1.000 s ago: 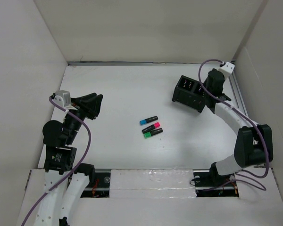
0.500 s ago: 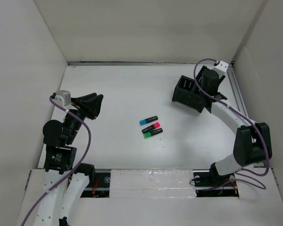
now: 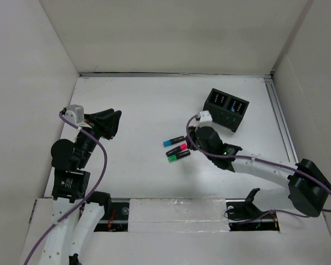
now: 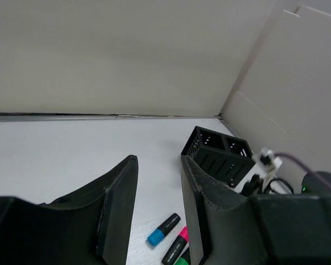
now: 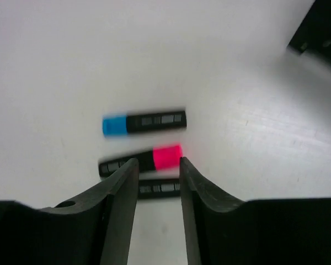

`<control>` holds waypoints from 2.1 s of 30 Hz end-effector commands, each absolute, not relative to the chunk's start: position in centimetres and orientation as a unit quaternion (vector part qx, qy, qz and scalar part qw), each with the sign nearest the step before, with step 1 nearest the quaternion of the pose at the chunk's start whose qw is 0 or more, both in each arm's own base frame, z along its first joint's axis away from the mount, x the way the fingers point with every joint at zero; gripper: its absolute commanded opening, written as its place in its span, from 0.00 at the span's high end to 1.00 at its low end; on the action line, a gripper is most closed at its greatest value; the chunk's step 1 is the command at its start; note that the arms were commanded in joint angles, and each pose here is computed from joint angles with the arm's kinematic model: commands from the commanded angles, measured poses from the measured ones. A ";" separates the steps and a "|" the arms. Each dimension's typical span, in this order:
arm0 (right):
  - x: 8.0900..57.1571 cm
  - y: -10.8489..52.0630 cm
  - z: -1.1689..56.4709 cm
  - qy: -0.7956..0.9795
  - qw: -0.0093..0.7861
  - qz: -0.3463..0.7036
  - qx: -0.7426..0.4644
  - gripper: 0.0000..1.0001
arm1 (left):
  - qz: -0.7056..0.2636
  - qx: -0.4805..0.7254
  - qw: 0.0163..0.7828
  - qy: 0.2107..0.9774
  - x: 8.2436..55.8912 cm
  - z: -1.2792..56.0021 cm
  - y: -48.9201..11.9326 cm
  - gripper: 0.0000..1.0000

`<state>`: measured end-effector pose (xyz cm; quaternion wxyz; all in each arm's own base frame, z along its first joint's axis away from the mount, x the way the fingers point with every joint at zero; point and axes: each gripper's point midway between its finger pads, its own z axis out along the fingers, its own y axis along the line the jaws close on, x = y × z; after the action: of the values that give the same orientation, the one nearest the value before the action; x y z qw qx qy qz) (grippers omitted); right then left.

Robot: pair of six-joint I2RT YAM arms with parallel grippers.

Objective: Organize the desk

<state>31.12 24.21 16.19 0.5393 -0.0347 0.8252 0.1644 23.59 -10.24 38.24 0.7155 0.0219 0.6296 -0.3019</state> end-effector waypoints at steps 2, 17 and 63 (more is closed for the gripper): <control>24.6 26.5 11.1 0.870 0.442 0.188 -0.116 0.49 | -0.304 0.030 0.729 0.612 23.6 39.3 -10.3 0.67; 23.4 29.1 5.1 0.897 0.386 0.179 -0.123 0.16 | -0.296 0.023 0.730 0.615 23.8 39.2 -10.0 0.67; 29.1 27.9 2.2 0.906 0.395 0.035 -0.148 0.37 | -0.293 0.022 0.731 0.616 23.8 39.1 -9.9 0.67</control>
<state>28.84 28.13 2.70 0.4082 -0.1366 0.9013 0.0487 23.94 -10.16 38.01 0.7135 0.0179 0.6334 -0.2988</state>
